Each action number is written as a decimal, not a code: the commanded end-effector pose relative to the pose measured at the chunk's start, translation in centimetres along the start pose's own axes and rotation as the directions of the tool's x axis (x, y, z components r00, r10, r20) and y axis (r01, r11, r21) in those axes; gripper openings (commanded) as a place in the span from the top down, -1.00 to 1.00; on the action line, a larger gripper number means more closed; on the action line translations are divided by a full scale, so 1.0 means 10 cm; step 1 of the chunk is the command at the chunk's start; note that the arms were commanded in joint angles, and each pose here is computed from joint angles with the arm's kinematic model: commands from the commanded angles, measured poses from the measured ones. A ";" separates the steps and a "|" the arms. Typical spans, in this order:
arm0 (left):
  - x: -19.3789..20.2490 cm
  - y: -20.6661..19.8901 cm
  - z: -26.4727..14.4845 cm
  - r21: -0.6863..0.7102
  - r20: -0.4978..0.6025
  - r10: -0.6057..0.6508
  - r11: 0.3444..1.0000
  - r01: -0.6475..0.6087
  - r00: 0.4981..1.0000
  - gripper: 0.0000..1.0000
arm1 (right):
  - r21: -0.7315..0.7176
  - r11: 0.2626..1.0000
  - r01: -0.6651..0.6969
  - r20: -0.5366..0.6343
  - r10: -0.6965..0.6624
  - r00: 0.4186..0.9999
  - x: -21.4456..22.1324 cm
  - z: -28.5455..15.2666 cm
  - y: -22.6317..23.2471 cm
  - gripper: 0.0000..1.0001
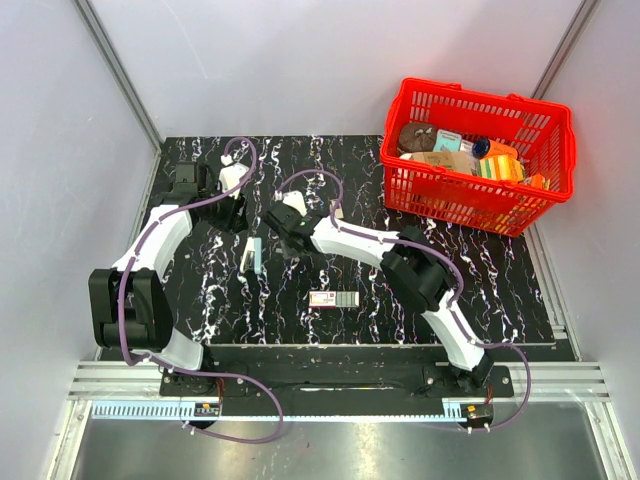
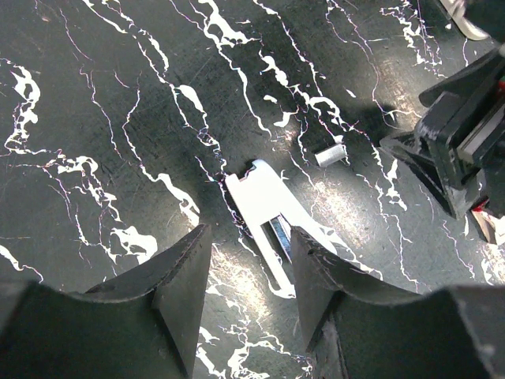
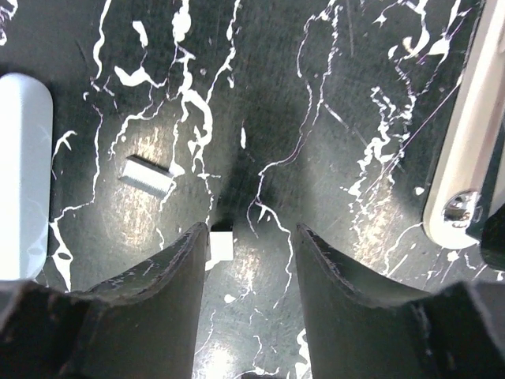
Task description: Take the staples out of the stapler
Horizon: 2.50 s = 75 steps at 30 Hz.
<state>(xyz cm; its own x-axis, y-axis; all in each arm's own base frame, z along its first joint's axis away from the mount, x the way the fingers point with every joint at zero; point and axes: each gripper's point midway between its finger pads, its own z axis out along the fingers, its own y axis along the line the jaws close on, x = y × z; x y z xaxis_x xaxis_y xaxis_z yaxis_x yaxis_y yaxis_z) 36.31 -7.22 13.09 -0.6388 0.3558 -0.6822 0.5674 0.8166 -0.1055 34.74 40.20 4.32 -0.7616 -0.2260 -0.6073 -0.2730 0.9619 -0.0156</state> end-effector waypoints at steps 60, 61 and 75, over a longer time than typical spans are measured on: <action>-0.08 -0.71 0.37 0.049 0.034 0.174 0.983 -0.175 0.984 0.03 | -0.053 0.980 -0.194 -0.104 0.188 0.977 0.60 -0.95 -0.36 0.94; -0.06 -0.76 0.42 0.052 0.029 0.185 0.981 -0.186 0.982 0.03 | -0.049 0.975 -0.216 -0.112 0.210 0.971 0.68 -1.00 -0.40 0.93; 0.05 -0.97 0.43 0.092 -0.001 0.213 0.973 -0.212 0.977 0.04 | 0.046 0.954 -0.295 -0.152 0.298 0.942 1.26 -1.10 -0.50 0.94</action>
<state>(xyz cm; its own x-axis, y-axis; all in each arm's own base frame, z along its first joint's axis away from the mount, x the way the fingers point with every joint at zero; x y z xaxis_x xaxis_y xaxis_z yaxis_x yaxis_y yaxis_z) 32.60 -17.18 9.58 -0.5303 0.5272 -0.6639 0.7424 0.6670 -0.0633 19.82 30.54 5.22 -0.8994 -0.0129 -0.4370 -0.0665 0.9920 0.1076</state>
